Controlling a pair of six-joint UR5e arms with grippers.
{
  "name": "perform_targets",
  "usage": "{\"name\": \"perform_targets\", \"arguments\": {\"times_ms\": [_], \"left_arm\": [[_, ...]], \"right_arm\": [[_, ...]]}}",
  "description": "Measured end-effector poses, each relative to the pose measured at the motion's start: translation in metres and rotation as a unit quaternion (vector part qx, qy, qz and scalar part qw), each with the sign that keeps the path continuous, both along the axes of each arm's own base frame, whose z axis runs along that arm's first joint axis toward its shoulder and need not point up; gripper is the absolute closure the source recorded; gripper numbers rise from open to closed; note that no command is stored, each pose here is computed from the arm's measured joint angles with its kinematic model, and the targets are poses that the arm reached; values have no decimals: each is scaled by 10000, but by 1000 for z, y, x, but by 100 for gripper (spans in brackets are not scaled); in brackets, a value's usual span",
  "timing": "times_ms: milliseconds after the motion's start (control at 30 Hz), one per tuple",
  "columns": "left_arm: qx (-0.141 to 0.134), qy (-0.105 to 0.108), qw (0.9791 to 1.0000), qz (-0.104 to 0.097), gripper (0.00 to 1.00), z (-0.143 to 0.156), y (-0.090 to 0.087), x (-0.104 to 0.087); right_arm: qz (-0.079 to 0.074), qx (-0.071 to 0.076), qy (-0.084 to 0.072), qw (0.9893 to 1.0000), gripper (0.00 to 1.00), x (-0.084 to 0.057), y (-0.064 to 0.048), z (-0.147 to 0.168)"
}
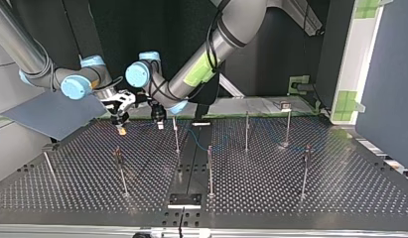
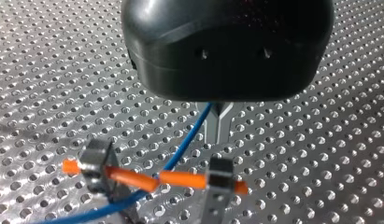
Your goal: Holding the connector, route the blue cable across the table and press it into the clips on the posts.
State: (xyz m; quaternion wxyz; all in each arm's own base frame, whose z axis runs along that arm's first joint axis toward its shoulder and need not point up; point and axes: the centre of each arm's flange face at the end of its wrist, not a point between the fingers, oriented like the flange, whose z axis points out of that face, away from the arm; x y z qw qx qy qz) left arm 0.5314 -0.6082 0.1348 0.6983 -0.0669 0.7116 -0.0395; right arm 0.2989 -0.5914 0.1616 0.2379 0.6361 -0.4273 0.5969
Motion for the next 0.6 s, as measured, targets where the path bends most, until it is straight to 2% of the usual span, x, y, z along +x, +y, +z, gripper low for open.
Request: {"name": "perform_targets", "arguments": {"times_ms": [233, 467, 600], "left_arm": [[-42, 53, 9999, 84, 100, 5, -4, -12], [-224, 102, 9993, 290, 100, 33, -1, -29], [-243, 115, 9991, 319, 100, 45, 2, -38]], "right_arm": [[31, -23, 33, 10000, 100, 3, 1, 7], [38, -113, -16, 9999, 100, 5, 6, 36], [27, -158, -43, 9999, 100, 5, 11, 57]]}}
